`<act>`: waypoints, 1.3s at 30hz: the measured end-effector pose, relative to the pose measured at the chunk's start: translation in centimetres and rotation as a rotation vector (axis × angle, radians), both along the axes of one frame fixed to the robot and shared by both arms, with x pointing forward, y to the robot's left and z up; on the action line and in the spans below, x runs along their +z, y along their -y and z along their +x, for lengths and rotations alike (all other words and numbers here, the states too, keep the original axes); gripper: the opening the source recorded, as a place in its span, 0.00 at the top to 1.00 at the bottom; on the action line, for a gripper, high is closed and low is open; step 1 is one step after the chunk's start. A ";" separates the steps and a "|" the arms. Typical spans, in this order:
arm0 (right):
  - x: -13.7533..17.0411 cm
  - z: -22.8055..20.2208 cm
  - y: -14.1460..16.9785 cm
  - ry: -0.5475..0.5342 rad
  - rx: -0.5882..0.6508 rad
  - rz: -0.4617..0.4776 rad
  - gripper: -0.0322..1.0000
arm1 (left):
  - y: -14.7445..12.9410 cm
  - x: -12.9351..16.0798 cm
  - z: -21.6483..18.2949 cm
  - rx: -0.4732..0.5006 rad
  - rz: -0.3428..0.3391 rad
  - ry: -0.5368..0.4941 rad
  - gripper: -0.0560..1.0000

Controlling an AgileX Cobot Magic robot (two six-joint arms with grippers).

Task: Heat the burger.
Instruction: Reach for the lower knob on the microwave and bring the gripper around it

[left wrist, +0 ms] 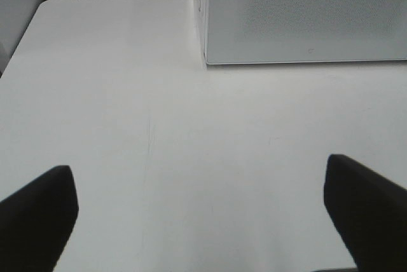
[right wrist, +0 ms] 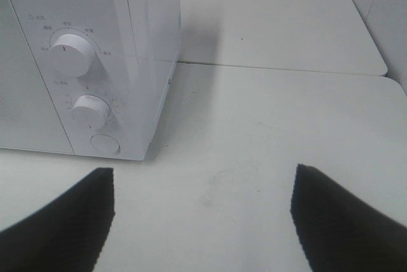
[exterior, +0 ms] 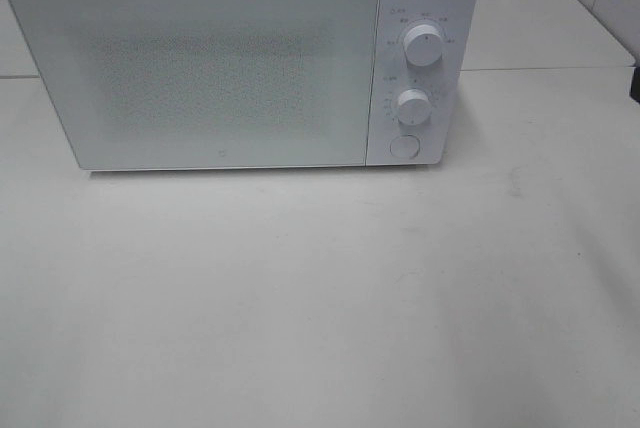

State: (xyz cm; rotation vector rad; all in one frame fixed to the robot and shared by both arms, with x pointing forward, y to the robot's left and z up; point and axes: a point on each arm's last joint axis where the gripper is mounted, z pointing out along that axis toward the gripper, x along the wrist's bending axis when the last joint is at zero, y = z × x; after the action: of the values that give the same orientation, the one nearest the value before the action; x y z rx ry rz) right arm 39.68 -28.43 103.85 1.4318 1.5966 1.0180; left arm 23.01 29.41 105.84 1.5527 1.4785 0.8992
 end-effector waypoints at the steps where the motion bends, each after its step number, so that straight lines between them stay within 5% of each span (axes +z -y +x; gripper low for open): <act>1: 0.0 0.0 0.0 0.000 0.000 0.000 0.24 | 0.0 0.0 0.0 0.000 0.000 0.000 0.02; 20: -4.0 5.8 -1.3 0.034 0.004 0.122 0.24 | 0.0 0.0 0.0 0.000 0.000 0.000 0.02; 30: -6.9 6.1 -4.2 0.096 0.041 0.071 0.24 | 0.0 0.0 0.0 0.000 0.000 0.000 0.02; 39: -8.0 6.0 -6.6 0.185 -0.056 0.025 0.24 | 0.0 0.0 0.0 0.000 0.000 0.000 0.02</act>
State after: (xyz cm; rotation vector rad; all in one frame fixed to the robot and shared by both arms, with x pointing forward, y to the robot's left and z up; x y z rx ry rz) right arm 45.69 -21.85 95.81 1.3502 1.4079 1.1071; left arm 23.01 29.41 105.84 1.5527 1.4785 0.8992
